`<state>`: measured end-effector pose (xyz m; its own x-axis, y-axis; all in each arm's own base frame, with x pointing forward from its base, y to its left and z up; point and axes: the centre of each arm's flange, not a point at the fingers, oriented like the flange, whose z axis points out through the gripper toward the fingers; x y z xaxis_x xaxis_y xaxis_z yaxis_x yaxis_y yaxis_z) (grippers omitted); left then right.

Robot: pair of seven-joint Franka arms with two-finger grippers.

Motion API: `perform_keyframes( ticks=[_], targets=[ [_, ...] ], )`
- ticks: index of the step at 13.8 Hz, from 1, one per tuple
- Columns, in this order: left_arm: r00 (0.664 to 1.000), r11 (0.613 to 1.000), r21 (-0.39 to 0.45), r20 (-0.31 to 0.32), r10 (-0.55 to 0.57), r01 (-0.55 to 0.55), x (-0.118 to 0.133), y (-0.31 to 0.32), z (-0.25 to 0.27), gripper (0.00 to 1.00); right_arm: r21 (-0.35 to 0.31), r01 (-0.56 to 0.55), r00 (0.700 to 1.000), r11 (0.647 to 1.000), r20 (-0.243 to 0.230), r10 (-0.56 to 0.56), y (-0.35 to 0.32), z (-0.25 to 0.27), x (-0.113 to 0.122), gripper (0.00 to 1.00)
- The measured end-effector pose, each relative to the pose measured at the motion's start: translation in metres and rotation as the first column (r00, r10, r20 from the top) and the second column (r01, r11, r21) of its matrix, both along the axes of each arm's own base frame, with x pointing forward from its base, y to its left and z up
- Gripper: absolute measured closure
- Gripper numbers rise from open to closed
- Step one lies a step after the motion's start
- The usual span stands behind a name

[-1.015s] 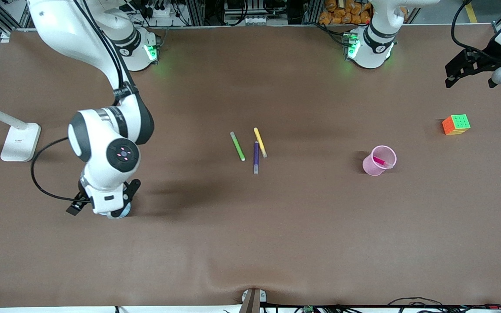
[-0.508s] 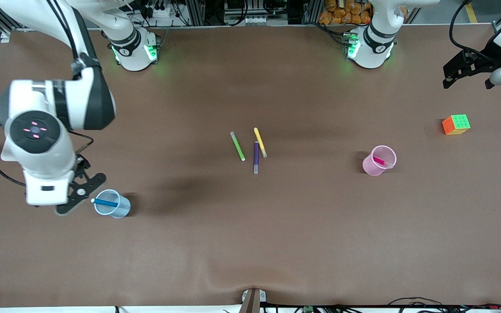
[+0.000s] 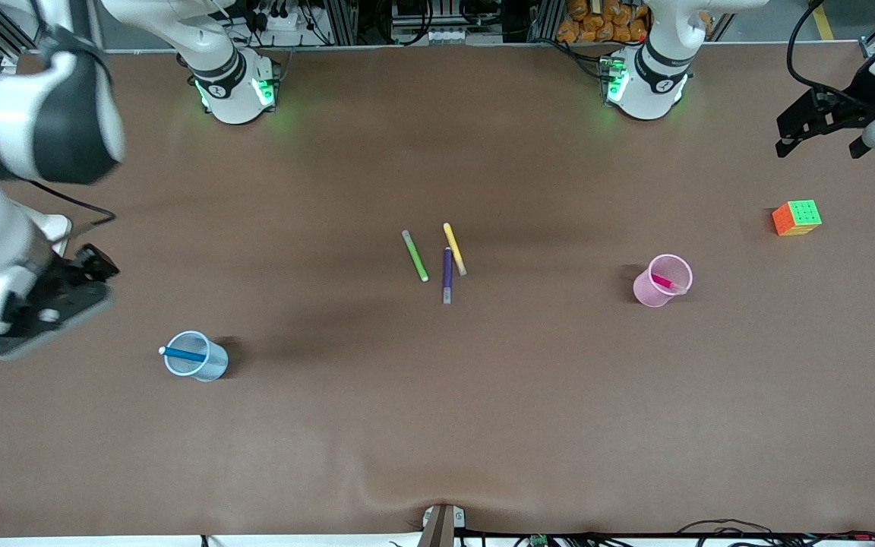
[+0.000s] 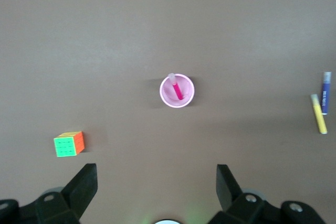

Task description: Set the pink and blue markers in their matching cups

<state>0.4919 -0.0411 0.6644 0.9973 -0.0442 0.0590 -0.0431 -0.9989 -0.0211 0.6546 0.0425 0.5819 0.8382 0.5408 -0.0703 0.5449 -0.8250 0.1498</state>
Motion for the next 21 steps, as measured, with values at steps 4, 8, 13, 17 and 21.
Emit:
perform_keyframes(
  ticks=[4,8,13,17,21],
  targets=[
    [1.000,1.000,-0.007,-0.006,0.023,-0.023,0.000,0.014,0.000,0.00,0.122,0.237,0.971,0.964,-0.036,-0.234,-0.032,0.010,-0.014,0.00],
    [1.000,1.000,-0.006,-0.004,0.025,-0.025,0.000,0.019,0.003,0.00,0.160,0.344,0.939,0.925,-0.049,-0.340,-0.040,0.024,-0.037,0.00],
    [1.000,1.000,-0.006,-0.001,0.015,-0.015,-0.001,0.014,0.005,0.00,0.192,0.412,0.910,0.891,-0.032,-0.414,-0.051,0.040,-0.073,0.00],
    [1.000,1.000,-0.007,-0.001,0.023,-0.023,-0.001,0.017,0.006,0.00,0.213,0.439,0.894,0.873,-0.011,-0.447,-0.048,0.037,-0.102,0.00],
    [0.999,0.999,-0.001,0.008,0.040,-0.040,0.002,0.024,0.013,0.00,0.216,0.444,0.892,0.870,-0.010,-0.453,-0.048,0.041,-0.115,0.00]
  ],
)
